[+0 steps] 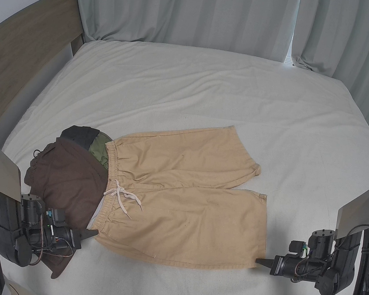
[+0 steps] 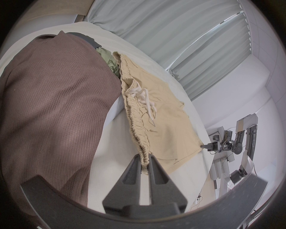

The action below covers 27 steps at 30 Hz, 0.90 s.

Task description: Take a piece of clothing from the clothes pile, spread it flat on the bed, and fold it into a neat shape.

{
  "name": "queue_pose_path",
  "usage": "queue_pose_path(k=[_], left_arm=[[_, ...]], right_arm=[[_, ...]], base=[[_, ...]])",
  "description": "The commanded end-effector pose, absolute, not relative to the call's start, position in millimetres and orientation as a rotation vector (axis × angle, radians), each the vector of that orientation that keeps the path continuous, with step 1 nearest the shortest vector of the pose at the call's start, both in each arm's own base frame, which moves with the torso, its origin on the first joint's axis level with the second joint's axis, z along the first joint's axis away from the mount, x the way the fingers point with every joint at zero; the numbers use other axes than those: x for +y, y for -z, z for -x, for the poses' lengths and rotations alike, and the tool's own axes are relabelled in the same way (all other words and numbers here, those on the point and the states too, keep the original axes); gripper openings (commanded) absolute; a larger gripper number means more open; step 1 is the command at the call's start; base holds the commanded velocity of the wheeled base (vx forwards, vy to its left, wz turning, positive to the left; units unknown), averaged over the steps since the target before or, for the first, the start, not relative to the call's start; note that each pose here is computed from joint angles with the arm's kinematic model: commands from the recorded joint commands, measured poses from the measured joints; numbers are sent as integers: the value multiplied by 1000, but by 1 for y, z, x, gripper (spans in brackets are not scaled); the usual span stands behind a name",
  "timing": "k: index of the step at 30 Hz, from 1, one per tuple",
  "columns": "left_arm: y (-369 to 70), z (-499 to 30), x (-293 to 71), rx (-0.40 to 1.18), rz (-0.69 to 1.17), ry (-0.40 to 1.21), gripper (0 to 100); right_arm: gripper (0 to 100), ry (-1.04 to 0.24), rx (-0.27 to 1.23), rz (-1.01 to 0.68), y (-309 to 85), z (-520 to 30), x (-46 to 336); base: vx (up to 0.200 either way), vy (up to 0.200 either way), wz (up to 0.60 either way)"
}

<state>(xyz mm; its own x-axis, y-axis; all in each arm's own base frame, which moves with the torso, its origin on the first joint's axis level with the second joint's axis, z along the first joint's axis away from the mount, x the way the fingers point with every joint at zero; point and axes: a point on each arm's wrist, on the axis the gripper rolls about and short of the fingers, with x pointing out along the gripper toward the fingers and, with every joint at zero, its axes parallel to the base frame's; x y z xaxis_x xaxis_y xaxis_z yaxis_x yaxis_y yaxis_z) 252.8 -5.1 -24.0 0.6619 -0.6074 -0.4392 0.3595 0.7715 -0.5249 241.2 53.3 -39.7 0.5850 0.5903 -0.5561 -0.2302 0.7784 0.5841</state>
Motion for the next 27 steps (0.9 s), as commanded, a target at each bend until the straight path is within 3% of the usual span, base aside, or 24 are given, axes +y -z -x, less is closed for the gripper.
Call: queue_pose_path(k=[1, 27], left_arm=[[27, -249, -4, 660, 421, 556, 0], [28, -210, 11, 722, 365, 586, 0]], right_arm=[[0, -503, 823, -464, 40, -237, 51], [0, -543, 837, -402, 21, -207, 47]], base=[[0, 0, 0], [0, 0, 0]])
